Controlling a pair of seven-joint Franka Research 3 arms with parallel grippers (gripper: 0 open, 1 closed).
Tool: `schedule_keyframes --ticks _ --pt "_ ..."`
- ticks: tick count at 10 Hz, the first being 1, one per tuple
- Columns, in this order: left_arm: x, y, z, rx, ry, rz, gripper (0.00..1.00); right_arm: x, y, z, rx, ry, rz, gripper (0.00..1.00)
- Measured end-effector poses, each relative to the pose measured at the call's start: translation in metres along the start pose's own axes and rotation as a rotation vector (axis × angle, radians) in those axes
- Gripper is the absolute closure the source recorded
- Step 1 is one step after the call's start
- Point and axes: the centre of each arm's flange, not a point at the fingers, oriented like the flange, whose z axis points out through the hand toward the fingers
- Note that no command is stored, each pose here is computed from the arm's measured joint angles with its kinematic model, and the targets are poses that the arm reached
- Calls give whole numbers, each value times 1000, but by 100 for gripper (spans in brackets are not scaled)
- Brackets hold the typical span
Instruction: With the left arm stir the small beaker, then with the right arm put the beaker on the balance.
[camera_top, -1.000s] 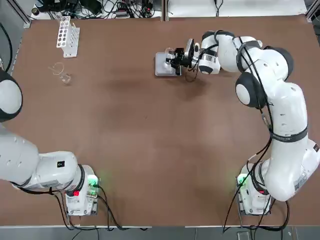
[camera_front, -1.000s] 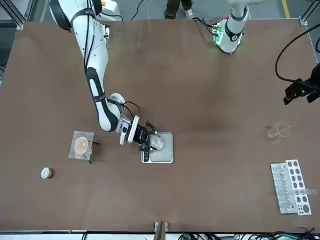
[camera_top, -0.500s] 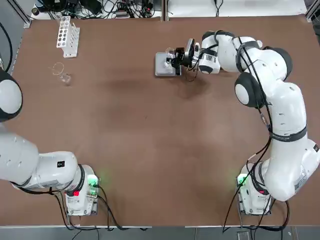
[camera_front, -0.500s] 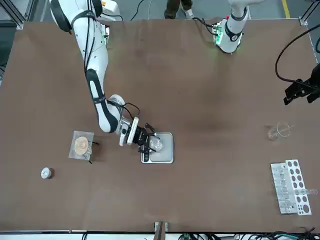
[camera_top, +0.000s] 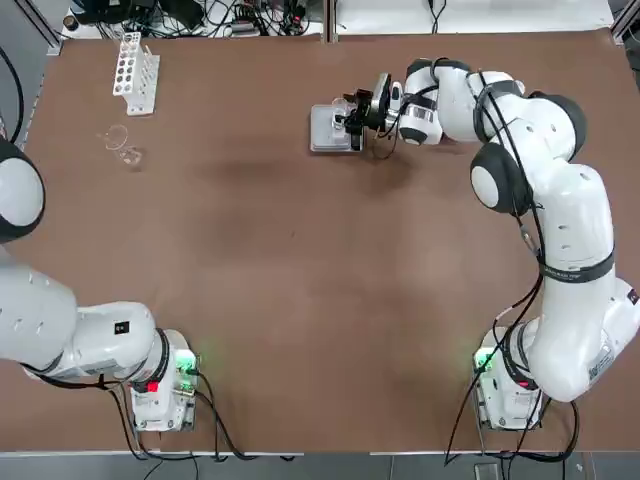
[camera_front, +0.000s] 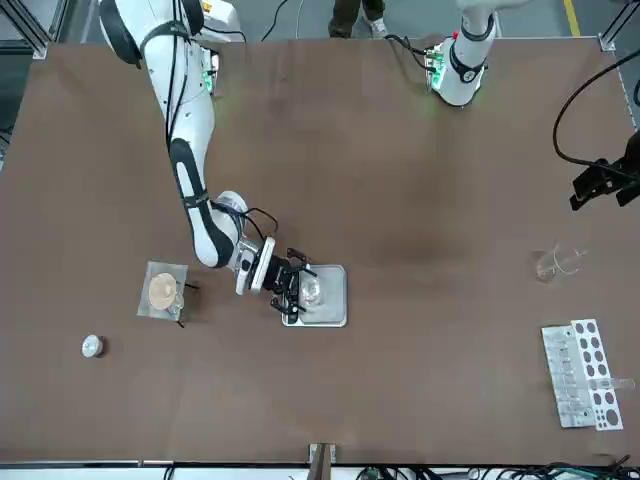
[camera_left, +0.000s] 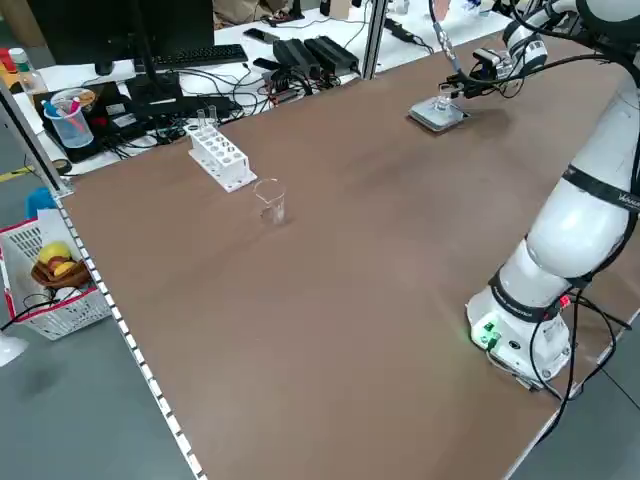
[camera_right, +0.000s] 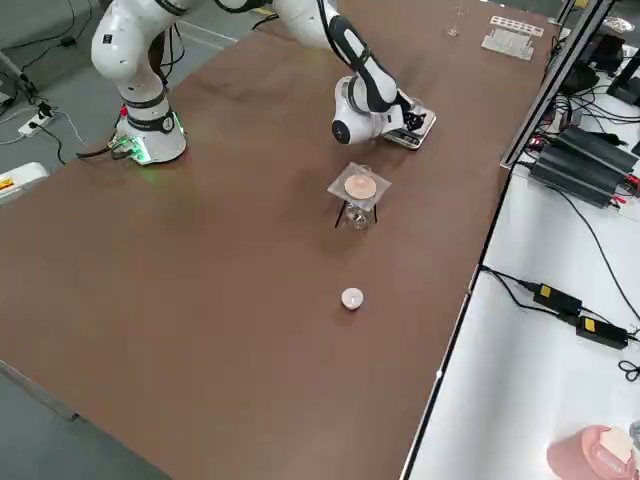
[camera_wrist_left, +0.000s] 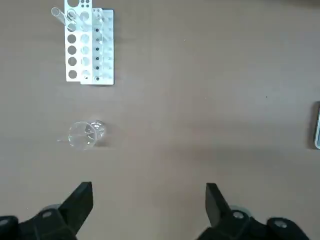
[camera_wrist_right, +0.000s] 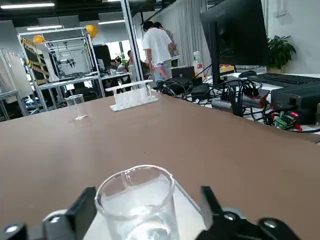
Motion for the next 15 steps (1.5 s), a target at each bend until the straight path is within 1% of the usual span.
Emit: schedule_keyframes --ticks 2,6,8,12,13,15 --pt "0 0 0 0 0 0 0 0 0 0 -1 -1 0 0" --pt "0 0 0 0 0 0 0 -8 -5 -5 -5 -21 21 0" --pt "0 0 0 0 0 0 0 -2 -6 -8 -6 -17 29 0" --pt "0 0 0 0 0 0 0 30 -6 -24 -23 11 35 0" --pt "0 0 0 -1 1 0 0 40 -7 -27 -33 1 24 0" --pt "0 2 -2 -2 4 6 0 67 -6 -35 -58 -47 15 0"
